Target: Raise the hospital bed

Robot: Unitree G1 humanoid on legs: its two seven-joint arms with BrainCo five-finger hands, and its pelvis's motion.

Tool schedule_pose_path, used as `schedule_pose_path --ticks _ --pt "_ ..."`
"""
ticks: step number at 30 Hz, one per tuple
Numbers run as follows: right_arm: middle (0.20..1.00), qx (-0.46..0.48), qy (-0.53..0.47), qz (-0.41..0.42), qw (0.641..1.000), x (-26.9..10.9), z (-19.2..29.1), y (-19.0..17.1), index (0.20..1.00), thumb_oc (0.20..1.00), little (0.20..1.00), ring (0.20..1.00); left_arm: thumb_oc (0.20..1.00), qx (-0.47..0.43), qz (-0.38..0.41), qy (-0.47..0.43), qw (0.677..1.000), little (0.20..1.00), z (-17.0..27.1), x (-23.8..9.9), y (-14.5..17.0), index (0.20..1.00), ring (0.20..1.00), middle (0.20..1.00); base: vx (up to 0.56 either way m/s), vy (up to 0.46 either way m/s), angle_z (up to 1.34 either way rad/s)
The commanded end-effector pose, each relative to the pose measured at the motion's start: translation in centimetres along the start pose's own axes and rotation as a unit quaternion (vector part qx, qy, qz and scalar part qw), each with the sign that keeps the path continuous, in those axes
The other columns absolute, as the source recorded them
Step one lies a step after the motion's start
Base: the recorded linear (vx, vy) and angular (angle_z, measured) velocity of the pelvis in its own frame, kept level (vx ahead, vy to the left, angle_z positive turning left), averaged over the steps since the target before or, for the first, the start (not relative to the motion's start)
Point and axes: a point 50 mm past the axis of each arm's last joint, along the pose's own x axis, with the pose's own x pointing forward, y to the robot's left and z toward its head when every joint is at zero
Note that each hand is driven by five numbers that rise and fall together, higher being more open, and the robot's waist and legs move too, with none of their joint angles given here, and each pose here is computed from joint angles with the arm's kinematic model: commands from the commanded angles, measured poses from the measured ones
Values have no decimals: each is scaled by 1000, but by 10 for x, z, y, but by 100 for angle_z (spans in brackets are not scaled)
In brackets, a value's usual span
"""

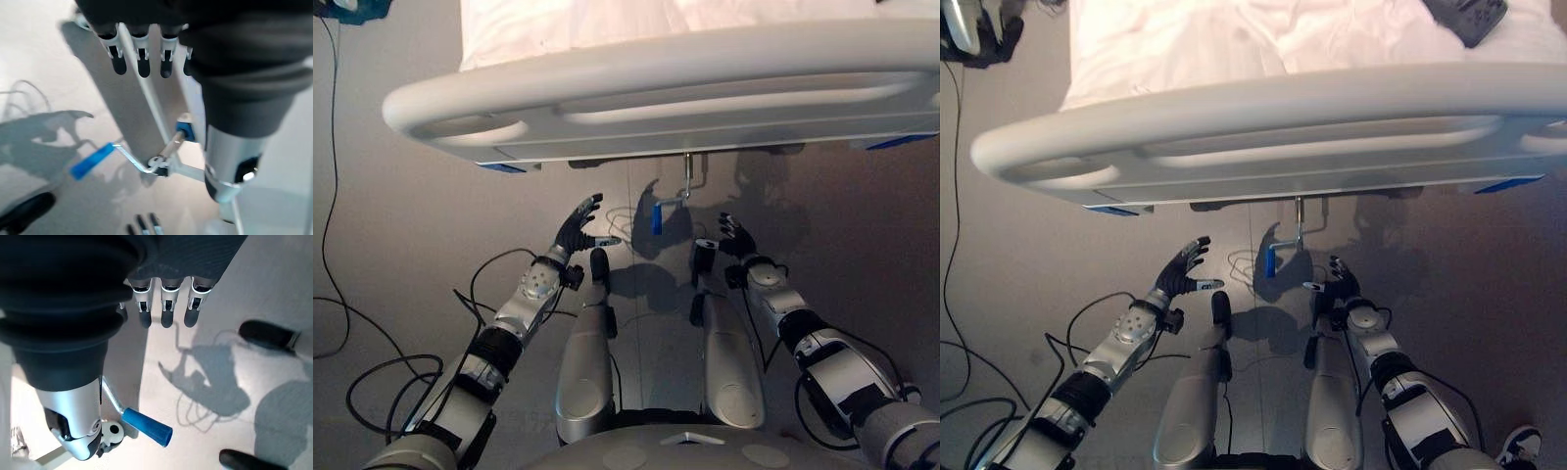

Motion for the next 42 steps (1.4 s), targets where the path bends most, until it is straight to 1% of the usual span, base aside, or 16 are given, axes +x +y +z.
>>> schedule_pose_path --ticks 1,5,8,11,13,15,17,18,19,20,22,27,29,34,38,42 --pt "1000 38 -72 32 996 1 31 13 1000 1000 1000 1000 1000 -14 -15 -98 995 1000 41 1 6 1000 1000 1000 -45 0 -2" --pt "1000 54 -104 59 991 2 50 19 1000 1000 1000 1000 1000 11 -45 -111 993 1000 54 7 8 1000 1000 1000 -28 -1 -1" --pt "1000 102 -116 76 985 4 62 22 1000 1000 1000 1000 1000 34 -72 -120 990 1000 65 16 5 1000 1000 1000 0 0 0" --pt "1000 158 -122 98 975 6 73 28 1000 1000 1000 1000 1000 56 -86 -148 984 1000 84 21 6 1000 1000 1000 5 8 1" --pt "1000 171 -126 121 970 7 81 31 1000 1000 1000 1000 1000 60 -95 -168 979 1000 95 20 7 1000 1000 1000 52 20 4" --pt "1000 184 -138 170 958 2 92 39 1000 1000 1000 1000 1000 58 -115 -176 976 1000 99 16 2 1000 1000 1000 90 10 2" --pt "1000 184 -138 171 958 2 92 38 1000 1000 1000 1000 1000 58 -115 -176 976 1000 99 16 2 1000 1000 1000 6 3 2" --pt "1000 174 -151 206 951 -2 103 43 1000 1000 1000 1000 1000 64 -135 -192 970 1000 109 15 -3 1000 1000 1000 13 5 6" --pt "1000 174 -151 206 951 -2 103 43 1000 1000 1000 1000 1000 64 -135 -192 970 1000 109 15 -3 1000 1000 1000 28 17 10" --pt "1000 179 -156 230 944 -4 110 48 1000 1000 1000 1000 1000 68 -154 -200 965 1000 115 14 -8 1000 1000 1000 19 16 7" --pt "1000 181 -158 247 939 -3 117 54 1000 1000 1000 1000 1000 71 -178 -220 957 1000 125 16 -18 1000 1000 1000 13 17 7" --pt "1000 176 -169 258 935 0 134 63 1000 1000 1000 1000 1000 82 -189 -259 944 1000 147 19 -25 1000 1000 1000 8 20 6" --pt "1000 199 -173 269 926 -1 140 69 1000 1000 1000 1000 1000 74 -197 -273 939 1000 152 17 -30 1000 1000 1000 8 36 4" --pt "1000 215 -174 284 918 -4 142 75 1000 1000 1000 1000 1000 87 -205 -283 933 1000 156 14 -33 1000 1000 1000 3 22 1" --pt "1000 213 -166 281 921 -1 142 78 1000 1000 1000 1000 1000 86 -209 -298 928 1000 162 13 -37 1000 1000 1000 0 0 0" --pt "1000 218 -153 252 930 9 140 74 1000 1000 1000 1000 1000 76 -221 -316 920 1000 170 9 -41 1000 1000 1000 0 0 0"
